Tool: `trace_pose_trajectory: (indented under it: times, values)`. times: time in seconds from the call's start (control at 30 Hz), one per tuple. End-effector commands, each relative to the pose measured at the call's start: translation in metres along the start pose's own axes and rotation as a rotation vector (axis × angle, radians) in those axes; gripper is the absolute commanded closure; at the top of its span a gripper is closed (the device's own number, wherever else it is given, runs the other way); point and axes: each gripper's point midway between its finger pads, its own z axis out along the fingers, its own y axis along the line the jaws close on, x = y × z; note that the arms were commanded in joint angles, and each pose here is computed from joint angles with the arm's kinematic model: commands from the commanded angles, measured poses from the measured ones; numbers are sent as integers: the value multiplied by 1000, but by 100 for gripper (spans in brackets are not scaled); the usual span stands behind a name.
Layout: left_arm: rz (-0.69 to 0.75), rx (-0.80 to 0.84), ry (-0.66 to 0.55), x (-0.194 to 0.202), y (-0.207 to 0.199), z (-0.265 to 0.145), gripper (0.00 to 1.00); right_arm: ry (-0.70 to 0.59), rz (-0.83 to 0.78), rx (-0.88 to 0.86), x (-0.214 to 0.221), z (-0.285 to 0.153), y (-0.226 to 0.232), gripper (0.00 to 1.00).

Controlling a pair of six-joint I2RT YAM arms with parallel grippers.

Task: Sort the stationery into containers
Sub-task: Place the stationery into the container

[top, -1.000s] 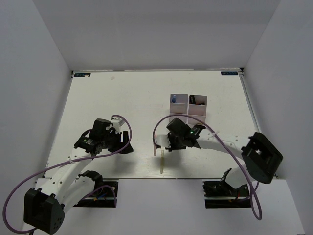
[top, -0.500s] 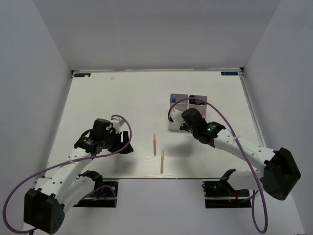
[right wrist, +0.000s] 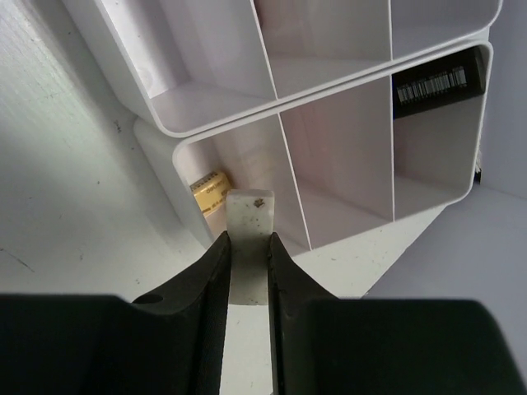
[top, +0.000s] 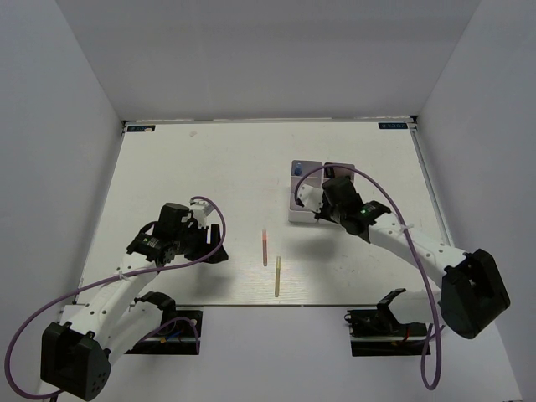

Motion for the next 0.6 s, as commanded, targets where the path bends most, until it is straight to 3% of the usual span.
trace_pose_trajectory:
  times: [0.0, 0.07, 0.1, 0.27, 0.33, 0.4, 0.47, 0.5, 0.57]
  values:
    - [16, 15, -8, -2, -3, -2, 25, -71, -28, 9, -18, 5, -13, 100]
    - [19, 16, -10, -2, -4, -2, 25, -56, -27, 2, -14, 11, -14, 95]
    - [17, 15, -4, -1, -4, -2, 25, -60, -24, 0, -15, 13, -15, 87]
    - [13, 15, 3, 0, -3, -1, 25, -39, 5, -27, -9, 20, -15, 64]
    - [15, 18, -2, -1, -4, -1, 25, -54, 22, -16, -10, 16, -19, 51]
    - [14, 23, -3, -2, -4, -1, 25, -85, 43, -15, -16, 9, -21, 47]
    - [14, 29, -1, -1, -5, 0, 27, -108, 57, -3, -19, 3, -25, 47]
    - [15, 40, 0, -2, -7, 1, 36, -117, 64, -9, -19, 2, -24, 52]
    - [14, 62, -9, -5, -11, 1, 62, -157, 99, 20, -25, -6, -32, 98]
